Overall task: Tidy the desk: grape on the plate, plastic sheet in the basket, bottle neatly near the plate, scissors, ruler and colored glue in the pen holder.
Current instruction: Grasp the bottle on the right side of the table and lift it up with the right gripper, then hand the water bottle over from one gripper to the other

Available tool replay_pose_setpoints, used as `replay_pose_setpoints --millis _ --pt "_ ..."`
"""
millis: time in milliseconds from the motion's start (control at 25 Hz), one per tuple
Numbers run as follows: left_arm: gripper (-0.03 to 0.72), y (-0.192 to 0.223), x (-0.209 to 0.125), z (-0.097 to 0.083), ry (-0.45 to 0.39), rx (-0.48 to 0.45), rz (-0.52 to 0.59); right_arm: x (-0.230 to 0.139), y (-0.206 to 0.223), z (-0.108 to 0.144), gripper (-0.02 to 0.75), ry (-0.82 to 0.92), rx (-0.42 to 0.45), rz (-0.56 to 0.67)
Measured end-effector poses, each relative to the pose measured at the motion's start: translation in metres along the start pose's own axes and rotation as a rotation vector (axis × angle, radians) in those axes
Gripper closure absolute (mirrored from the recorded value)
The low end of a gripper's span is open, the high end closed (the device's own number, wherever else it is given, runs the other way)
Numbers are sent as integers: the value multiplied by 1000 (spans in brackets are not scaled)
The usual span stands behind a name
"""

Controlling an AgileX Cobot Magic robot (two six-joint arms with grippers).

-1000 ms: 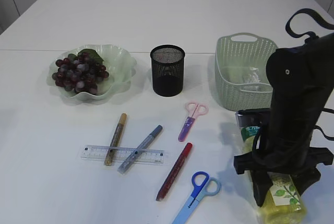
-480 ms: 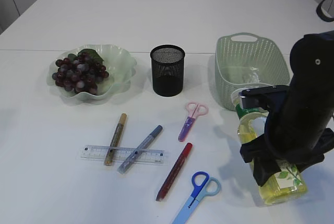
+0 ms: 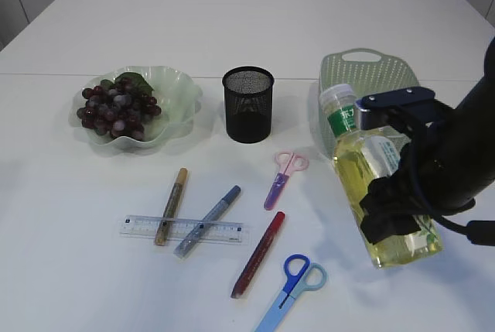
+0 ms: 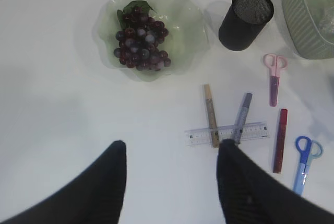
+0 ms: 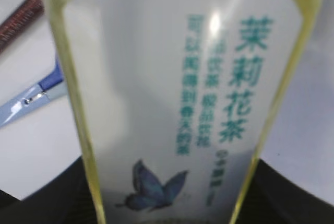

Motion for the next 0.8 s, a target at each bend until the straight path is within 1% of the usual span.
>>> replay_pose_setpoints --millis 200,320,520,680,800 --pt "319 0 -1 -2 -4 -13 4 17 -24 15 267 -101 49 -151" --pt "326 3 -1 -4 -9 -22 15 24 -32 23 267 -135 82 -207" --pt "328 17 0 -4 -8 -14 52 32 -38 35 267 -157 148 -272" --pt "329 27 0 -4 10 -9 77 44 -48 57 267 -227 263 -367" --pt "330 37 0 -3 21 -10 72 52 -57 73 267 -310 343 -451"
Point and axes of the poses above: a point on each arm's last joint axis where the gripper is mounted, y pointing out along that axis toward the gripper, z along the wrist's bending axis when the last joint is at zero, x = y × z, the point moved 8 cm from there along y, pointing out along that axis toward the gripper, and after that the axes turned 15 degrees about -y, right-handed, at the moved point
